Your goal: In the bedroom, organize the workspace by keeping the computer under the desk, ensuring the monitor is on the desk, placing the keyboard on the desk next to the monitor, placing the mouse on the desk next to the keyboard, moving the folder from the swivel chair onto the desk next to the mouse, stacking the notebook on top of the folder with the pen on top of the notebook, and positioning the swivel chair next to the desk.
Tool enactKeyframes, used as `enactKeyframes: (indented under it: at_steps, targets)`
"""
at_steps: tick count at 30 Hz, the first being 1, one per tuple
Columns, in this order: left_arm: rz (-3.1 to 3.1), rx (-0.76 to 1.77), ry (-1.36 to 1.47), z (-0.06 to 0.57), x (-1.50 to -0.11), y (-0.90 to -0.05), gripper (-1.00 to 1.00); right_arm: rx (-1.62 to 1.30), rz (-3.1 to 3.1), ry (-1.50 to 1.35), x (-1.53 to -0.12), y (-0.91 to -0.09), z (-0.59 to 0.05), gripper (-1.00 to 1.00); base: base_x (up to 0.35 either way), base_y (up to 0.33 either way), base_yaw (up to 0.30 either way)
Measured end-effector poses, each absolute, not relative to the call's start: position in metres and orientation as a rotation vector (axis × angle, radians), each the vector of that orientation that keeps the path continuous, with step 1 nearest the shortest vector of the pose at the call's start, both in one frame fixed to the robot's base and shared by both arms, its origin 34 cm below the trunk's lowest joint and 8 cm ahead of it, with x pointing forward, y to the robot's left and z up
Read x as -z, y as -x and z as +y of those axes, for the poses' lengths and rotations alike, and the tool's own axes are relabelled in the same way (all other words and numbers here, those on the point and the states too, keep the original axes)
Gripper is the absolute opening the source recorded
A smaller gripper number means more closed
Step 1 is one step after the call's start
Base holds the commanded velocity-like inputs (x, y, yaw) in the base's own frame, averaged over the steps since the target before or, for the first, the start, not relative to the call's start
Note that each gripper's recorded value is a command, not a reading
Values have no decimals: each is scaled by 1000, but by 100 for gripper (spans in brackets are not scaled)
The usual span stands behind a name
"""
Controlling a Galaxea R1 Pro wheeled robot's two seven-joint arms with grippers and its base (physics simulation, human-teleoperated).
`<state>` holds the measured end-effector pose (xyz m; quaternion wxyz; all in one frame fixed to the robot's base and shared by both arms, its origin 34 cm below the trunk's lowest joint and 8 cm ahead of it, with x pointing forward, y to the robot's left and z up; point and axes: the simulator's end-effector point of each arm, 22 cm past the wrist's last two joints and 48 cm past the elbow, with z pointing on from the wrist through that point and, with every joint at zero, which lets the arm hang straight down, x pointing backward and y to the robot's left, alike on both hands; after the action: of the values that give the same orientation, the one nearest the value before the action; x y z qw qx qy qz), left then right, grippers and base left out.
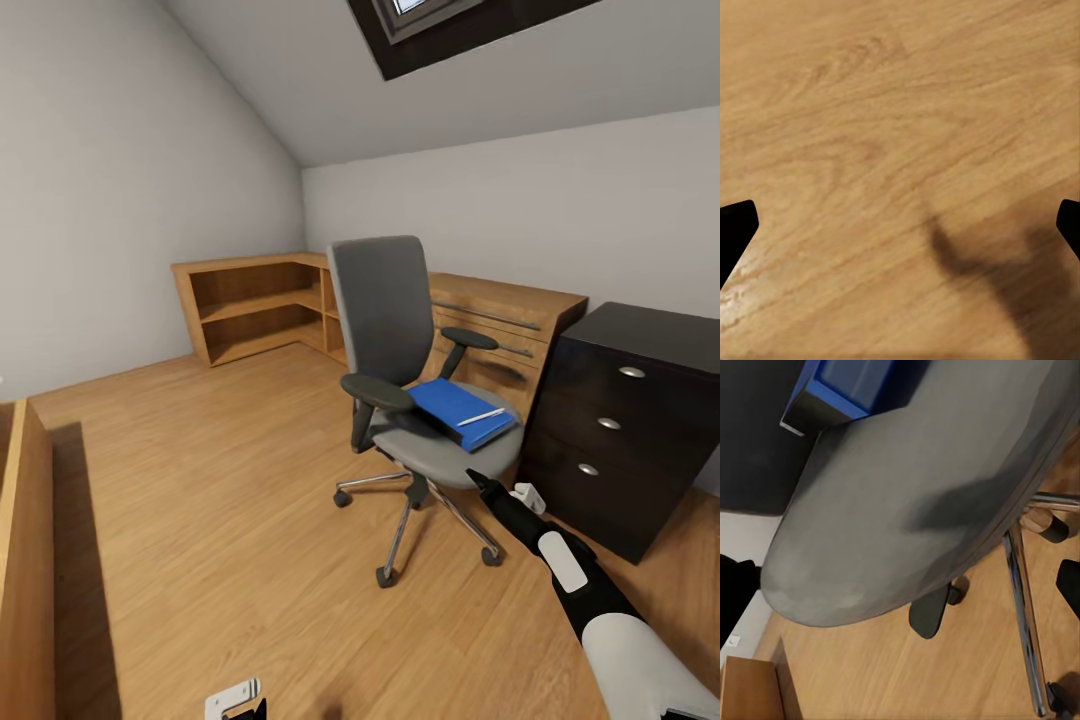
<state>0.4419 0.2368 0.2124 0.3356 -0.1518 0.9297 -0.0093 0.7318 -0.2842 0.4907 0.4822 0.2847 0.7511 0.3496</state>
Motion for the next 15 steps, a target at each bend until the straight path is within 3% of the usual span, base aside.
enactKeyframes:
  at_steps: [15]
  targets:
    - [2425,24,394,237,-212,-442,100,-845,1835,-696,-488,-730,-287,100,-1,-154,0]
